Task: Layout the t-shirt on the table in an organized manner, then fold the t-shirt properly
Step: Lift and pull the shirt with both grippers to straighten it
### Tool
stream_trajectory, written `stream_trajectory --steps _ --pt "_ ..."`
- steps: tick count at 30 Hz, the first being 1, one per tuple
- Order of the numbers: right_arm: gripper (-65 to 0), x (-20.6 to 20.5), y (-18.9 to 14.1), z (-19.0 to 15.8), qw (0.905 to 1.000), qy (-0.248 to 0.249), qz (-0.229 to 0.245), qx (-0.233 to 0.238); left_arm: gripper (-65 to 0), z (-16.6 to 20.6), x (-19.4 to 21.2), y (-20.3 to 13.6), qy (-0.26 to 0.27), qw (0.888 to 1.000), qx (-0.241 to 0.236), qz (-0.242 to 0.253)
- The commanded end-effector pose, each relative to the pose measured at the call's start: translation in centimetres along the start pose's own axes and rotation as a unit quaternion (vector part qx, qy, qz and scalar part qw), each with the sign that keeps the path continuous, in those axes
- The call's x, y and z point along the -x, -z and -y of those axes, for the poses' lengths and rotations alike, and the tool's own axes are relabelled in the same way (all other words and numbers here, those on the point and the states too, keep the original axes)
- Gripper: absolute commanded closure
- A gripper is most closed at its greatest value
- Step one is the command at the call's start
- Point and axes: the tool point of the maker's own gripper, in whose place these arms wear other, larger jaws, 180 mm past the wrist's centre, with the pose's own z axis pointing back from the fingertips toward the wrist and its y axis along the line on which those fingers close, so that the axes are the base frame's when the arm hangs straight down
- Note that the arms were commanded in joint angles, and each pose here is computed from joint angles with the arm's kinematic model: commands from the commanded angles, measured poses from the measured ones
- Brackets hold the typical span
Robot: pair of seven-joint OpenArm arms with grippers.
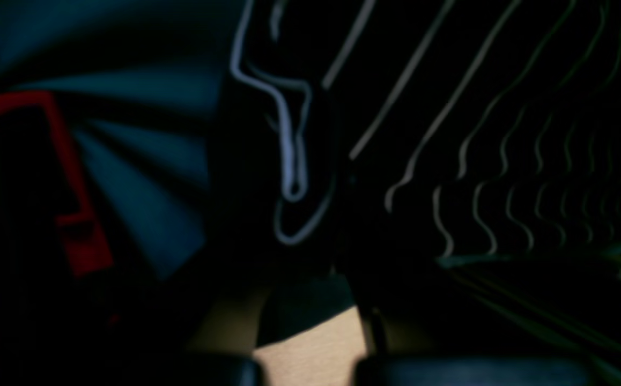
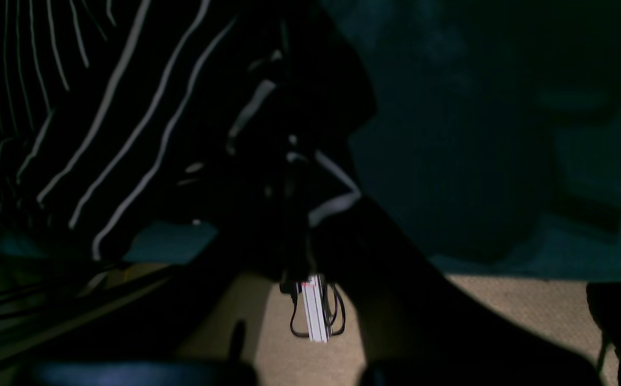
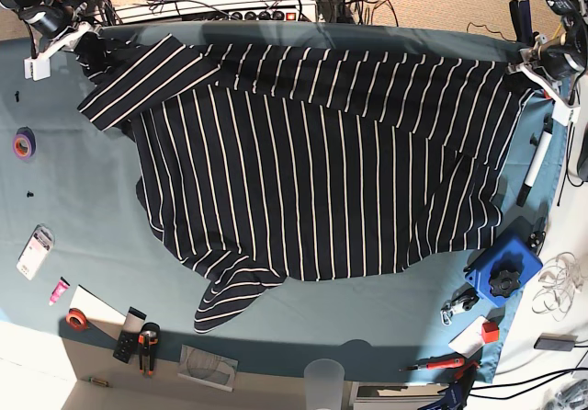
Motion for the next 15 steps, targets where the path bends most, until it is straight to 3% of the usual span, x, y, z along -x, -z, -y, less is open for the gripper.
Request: stream_trajectory --steps 1,2,5,7,9,11,15 --pt "0.0 -1.3 -0.7 0.4 0.9998 -0.012 0.017 0.009 0.0 -0.7 -0.9 -0.9 0.017 1.0 -0.015 0.009" --pt "0.0 -1.3 -0.7 0.4 0.9998 -0.012 0.016 0.009 0.0 -0.7 -0.9 -0.9 0.021 1.0 -0.014 0.01" --pt "0.0 -1.2 -0.7 0.4 0.9998 -0.012 0.015 0.009 -16.4 -0.7 -1.2 -0.9 0.022 1.0 -0.014 0.016" --pt "-7.2 -1.1 -0.7 0.4 0.9998 -0.012 0.01 0.009 -24.6 -0.7 -1.3 -0.9 0.022 0.999 -0.014 0.018" --pt "-14.2 -0.4 -0.8 0.5 0.9998 -0.014 -0.011 0.01 -26.5 -0.7 -1.3 -0.9 0.022 0.999 -0.014 0.02" --pt "-15.7 -0.1 -0.9 0.4 0.9994 -0.016 -0.029 0.003 -26.5 -0.8 -1.4 -1.0 0.024 0.999 -0.016 0.02" --pt "-15.7 -3.2 -2.4 -0.6 0.9984 -0.007 0.038 -0.04 -26.5 -0.8 -2.7 -1.8 0.03 0.999 -0.005 0.033"
